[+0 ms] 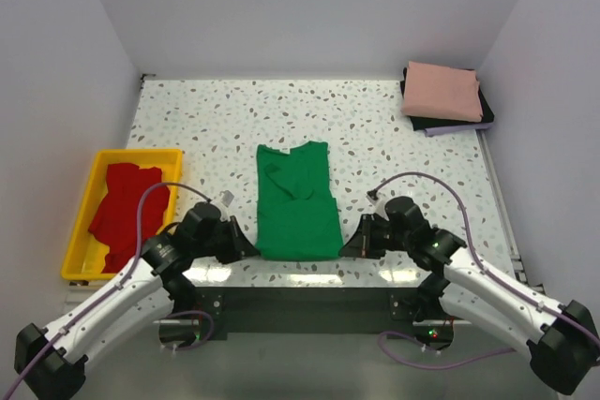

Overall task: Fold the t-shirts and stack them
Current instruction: Fold the tshirt

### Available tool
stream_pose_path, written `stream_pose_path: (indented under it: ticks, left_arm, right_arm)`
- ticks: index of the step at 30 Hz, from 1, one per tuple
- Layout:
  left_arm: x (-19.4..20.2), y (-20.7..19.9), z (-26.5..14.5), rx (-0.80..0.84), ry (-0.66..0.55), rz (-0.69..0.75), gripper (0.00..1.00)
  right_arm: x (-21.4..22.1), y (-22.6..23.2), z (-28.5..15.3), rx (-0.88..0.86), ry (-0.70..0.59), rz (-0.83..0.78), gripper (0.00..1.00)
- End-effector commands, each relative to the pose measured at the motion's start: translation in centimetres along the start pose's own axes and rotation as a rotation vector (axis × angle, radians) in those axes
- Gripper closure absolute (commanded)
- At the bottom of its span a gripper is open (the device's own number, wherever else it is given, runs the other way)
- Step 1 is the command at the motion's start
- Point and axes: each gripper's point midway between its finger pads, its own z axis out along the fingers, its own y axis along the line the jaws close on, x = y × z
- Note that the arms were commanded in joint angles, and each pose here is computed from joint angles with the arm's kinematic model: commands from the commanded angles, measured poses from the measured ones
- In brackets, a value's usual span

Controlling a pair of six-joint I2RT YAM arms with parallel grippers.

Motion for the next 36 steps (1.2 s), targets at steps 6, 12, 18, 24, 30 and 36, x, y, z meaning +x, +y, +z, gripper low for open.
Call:
stream_pose_path:
  ticks: [6,12,18,24,30,36]
  left_arm:
    - [-2.9,-3.2,-2.2,0.006,-0.074,0.081,1.00]
    - [-6.1,-5.9,-2.1,0.018,-0.145,0.141,1.00]
    - [-14.6,-8.9,-1.6,-0.018,-0.234,0.204,1.00]
    - [-24.6,-10.3,1.3,-0.002,-0.281,0.186,1.00]
    - [-31.2,-5.8,8.8,-0.050,-0.245,0.079,1.00]
    - [-36.8,-4.2,12.3,0.026,-0.291,0.061,0.98]
  right_arm:
    - [-1.8,2.1,-2.5,0.046,-0.021,-0.074,1.00]
    - [-5.5,3.7,-2.4,0.095,-0.099,-0.107,1.00]
    - [-13.9,6.8,-1.7,0.161,-0.176,-0.150,1.00]
    - [-24.6,6.2,2.7,0.139,-0.178,-0.102,1.00]
    - [-31.7,2.0,10.3,0.139,-0.106,-0.059,1.00]
    - [-35.9,-2.1,14.4,0.136,-0.128,0.004,1.00]
